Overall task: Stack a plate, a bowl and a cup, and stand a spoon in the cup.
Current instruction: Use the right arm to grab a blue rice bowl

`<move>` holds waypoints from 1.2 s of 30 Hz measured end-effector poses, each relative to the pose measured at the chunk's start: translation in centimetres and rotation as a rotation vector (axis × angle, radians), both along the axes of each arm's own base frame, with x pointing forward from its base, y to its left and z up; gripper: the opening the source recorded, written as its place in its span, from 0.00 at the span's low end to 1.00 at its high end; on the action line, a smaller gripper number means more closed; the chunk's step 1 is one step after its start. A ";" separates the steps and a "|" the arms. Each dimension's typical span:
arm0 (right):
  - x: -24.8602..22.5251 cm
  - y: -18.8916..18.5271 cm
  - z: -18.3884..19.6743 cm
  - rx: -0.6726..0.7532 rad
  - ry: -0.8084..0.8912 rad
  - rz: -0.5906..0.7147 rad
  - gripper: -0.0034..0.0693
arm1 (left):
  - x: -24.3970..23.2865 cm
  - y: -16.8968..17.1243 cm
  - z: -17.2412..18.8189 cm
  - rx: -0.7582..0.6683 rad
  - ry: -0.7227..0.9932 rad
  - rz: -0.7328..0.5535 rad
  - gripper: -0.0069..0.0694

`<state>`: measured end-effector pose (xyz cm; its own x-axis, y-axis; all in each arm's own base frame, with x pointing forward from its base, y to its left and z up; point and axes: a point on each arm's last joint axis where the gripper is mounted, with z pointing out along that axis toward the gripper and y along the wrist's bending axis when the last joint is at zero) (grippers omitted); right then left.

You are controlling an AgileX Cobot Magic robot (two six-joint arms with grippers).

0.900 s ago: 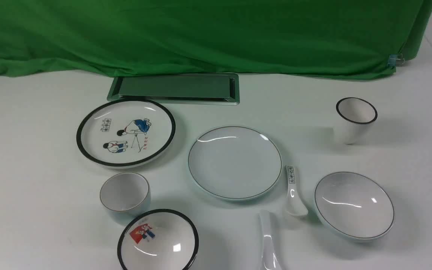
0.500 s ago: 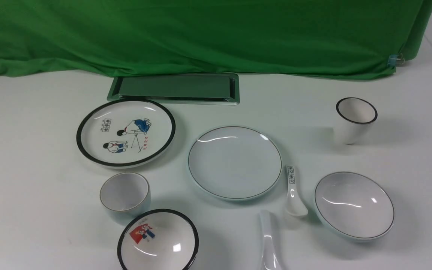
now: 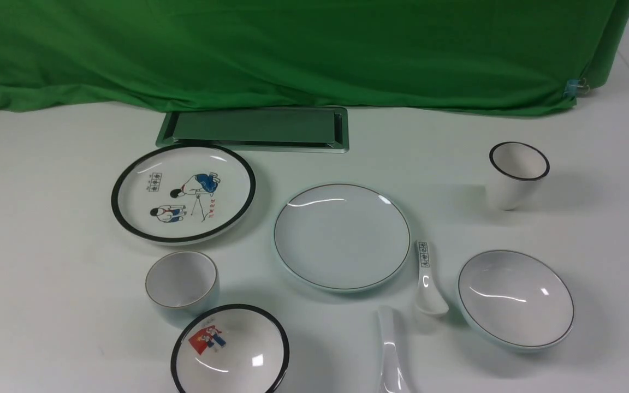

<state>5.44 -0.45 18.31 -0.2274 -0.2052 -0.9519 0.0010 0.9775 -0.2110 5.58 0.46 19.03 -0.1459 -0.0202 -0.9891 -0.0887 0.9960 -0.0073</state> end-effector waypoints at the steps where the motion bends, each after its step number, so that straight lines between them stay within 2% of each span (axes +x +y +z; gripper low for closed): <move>1: 0.0 0.0 0.0 -0.004 0.000 0.001 0.38 | 0.0 0.0 0.0 0.006 0.001 0.001 0.05; 10: 0.0 0.0 0.0 -0.019 0.001 0.004 0.38 | 0.0 0.1 0.0 0.032 0.003 0.003 0.05; 18: 0.0 0.0 0.0 0.174 -0.009 -0.040 0.38 | 0.0 0.1 0.0 0.032 0.003 0.003 0.05; 26: 0.0 0.0 0.0 0.211 -0.012 -0.048 0.38 | 0.0 0.1 0.1 0.023 -0.007 0.003 0.05; 27: 0.0 0.0 0.0 0.233 -0.015 -0.050 0.38 | 0.0 0.0 0.2 -0.025 -0.026 0.003 0.05; 28: 0.0 0.1 0.1 0.301 -0.023 -0.060 0.38 | 0.1 -0.1 0.5 -0.136 -0.063 0.004 0.05; 30: 0.0 0.2 0.2 0.488 -0.038 -0.081 0.38 | 0.1 -0.3 1.0 -0.485 -0.145 0.013 0.05; 31: 0.1 0.2 0.2 0.508 -0.041 -0.084 0.38 | 0.1 -0.3 1.0 -0.500 -0.145 0.015 0.05; 32: 0.1 0.4 0.4 0.750 -0.068 -0.109 0.38 | 0.1 -0.3 1.4 -0.812 -0.203 0.025 0.05; 33: 0.1 0.5 0.6 0.891 -0.087 -0.122 0.38 | 0.1 -0.3 1.6 -0.958 -0.227 0.031 0.05; 34: 0.1 0.5 0.7 0.941 -0.094 -0.126 0.38 | 0.1 -0.3 1.6 -0.993 -0.233 0.032 0.05; 35: 0.2 0.5 0.9 1.097 -0.114 -0.139 0.38 | 0.1 -0.2 1.7 -1.073 -0.253 0.037 0.05; 36: 0.2 0.5 1.0 1.150 -0.118 -0.146 0.38 | 0.1 -0.2 1.7 -1.070 -0.257 0.038 0.05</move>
